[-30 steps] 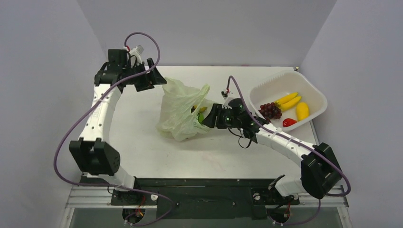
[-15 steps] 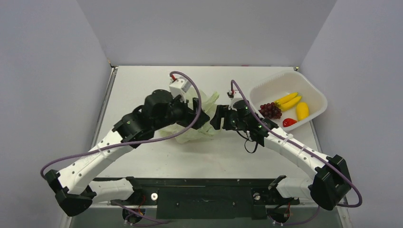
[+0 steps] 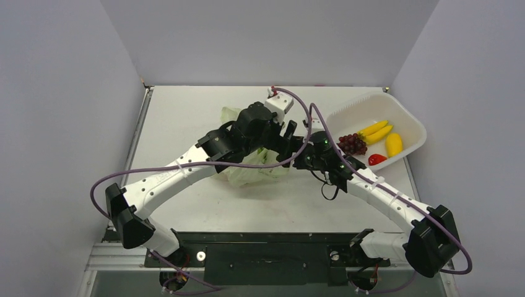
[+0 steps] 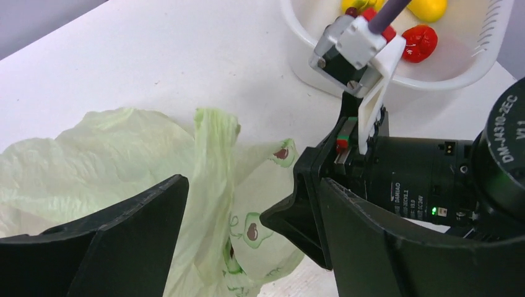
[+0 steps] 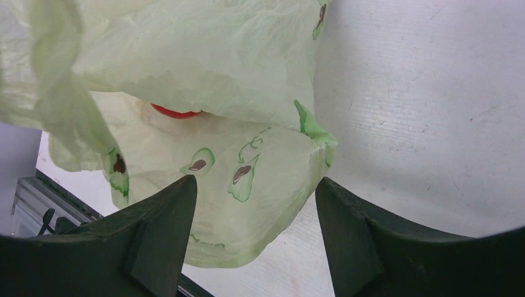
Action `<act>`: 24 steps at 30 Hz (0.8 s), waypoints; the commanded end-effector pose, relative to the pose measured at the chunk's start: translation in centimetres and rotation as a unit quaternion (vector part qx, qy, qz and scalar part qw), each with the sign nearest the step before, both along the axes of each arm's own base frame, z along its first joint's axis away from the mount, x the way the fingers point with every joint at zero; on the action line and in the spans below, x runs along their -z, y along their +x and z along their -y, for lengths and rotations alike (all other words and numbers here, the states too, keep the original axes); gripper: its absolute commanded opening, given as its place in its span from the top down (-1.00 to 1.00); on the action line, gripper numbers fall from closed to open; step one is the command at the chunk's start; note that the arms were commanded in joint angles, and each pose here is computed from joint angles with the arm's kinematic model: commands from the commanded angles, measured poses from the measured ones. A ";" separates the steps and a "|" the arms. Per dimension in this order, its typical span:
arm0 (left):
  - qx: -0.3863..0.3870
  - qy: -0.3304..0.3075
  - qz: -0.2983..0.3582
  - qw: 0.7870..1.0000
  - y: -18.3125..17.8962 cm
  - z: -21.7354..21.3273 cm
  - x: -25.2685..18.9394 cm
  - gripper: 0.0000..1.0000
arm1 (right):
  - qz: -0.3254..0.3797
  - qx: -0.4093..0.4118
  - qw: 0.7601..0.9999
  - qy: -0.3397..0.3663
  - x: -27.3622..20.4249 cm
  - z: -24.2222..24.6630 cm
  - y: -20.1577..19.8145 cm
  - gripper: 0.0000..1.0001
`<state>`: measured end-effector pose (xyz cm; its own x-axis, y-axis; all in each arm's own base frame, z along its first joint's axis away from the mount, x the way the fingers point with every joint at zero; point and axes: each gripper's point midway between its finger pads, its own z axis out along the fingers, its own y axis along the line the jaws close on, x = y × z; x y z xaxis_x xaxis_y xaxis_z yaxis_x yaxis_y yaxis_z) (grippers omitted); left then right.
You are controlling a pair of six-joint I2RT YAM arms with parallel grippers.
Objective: Take the fake fruits out of the plastic bag
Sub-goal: Adjust the plastic bag at the center of the board.
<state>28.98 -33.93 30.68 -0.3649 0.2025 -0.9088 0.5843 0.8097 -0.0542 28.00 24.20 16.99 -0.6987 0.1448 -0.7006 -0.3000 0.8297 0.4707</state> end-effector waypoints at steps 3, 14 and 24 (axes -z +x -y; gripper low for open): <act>-0.005 -0.005 0.039 0.999 4.5 0.3 -1.2 -0.36 | 0.015 -0.018 0.998 0.061 -1.8 -1.1 -0.6 -0.30; 0.013 -0.003 0.002 1.000 4.7 0.1 2.2 0.51 | 0.013 -0.008 0.998 0.068 -1.8 -0.3 -0.2 -0.28; 0.078 -0.133 -0.025 0.988 -2.6 -3.5 -0.5 1.00 | 0.082 0.036 0.990 -0.112 -3.8 6.1 1.5 -0.38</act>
<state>29.54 -31.06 25.85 -0.4328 0.2008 -0.8788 0.6217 0.7724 -0.1297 27.89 21.36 16.16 -0.7041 0.1095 -0.7016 -0.2779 0.8667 0.4142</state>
